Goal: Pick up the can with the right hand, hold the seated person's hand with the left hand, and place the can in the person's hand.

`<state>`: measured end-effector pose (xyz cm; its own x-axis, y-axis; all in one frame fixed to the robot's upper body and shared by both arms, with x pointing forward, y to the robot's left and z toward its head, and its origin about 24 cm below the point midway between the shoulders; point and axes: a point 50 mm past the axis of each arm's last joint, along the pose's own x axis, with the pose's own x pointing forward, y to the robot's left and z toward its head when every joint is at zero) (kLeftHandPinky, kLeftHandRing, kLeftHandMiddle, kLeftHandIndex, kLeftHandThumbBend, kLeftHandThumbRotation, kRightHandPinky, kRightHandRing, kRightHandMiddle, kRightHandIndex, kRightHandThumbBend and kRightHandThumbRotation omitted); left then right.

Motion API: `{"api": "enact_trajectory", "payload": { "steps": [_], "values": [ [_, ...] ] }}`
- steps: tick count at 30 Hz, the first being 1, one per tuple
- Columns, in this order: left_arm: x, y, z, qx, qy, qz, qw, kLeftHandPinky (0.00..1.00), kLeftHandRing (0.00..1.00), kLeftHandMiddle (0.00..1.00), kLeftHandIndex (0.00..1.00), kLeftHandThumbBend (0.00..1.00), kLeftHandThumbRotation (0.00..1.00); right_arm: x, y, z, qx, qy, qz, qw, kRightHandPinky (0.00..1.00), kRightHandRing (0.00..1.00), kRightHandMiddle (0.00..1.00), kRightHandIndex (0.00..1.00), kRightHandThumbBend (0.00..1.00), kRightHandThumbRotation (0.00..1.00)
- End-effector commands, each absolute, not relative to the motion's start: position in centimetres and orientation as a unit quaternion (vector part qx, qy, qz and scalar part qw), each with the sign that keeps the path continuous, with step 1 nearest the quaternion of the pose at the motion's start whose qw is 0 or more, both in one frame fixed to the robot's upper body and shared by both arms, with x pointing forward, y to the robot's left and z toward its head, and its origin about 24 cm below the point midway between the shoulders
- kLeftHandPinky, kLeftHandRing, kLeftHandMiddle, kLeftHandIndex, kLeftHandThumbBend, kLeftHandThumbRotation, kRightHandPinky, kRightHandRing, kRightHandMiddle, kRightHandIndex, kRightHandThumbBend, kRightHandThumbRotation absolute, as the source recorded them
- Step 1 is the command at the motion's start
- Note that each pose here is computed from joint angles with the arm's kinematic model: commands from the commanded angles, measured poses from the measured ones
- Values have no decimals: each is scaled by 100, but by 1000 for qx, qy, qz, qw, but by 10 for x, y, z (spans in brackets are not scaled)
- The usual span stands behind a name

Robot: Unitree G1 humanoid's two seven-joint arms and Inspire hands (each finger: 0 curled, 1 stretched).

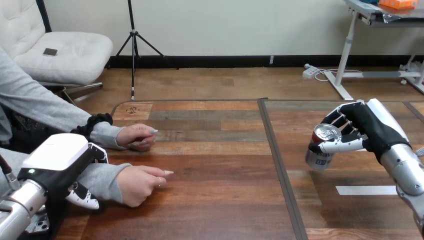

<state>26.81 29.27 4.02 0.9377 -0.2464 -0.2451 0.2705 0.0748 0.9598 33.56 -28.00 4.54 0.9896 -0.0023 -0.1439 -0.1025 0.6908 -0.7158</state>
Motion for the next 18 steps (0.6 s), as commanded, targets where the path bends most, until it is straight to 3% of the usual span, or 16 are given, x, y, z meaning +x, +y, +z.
{"api": "enact_trajectory", "payload": {
  "steps": [1, 18],
  "values": [
    [280, 292, 57, 646, -14, -162, 746, 30, 36, 43, 47, 85, 0, 350, -276, 79, -386, -10, 8, 922, 36, 40, 44, 47, 71, 0],
    [279, 291, 67, 612, -40, -142, 777, 32, 38, 44, 47, 85, 0, 350, -277, 79, -390, -6, 9, 921, 36, 41, 44, 47, 71, 0]
  ]
}}
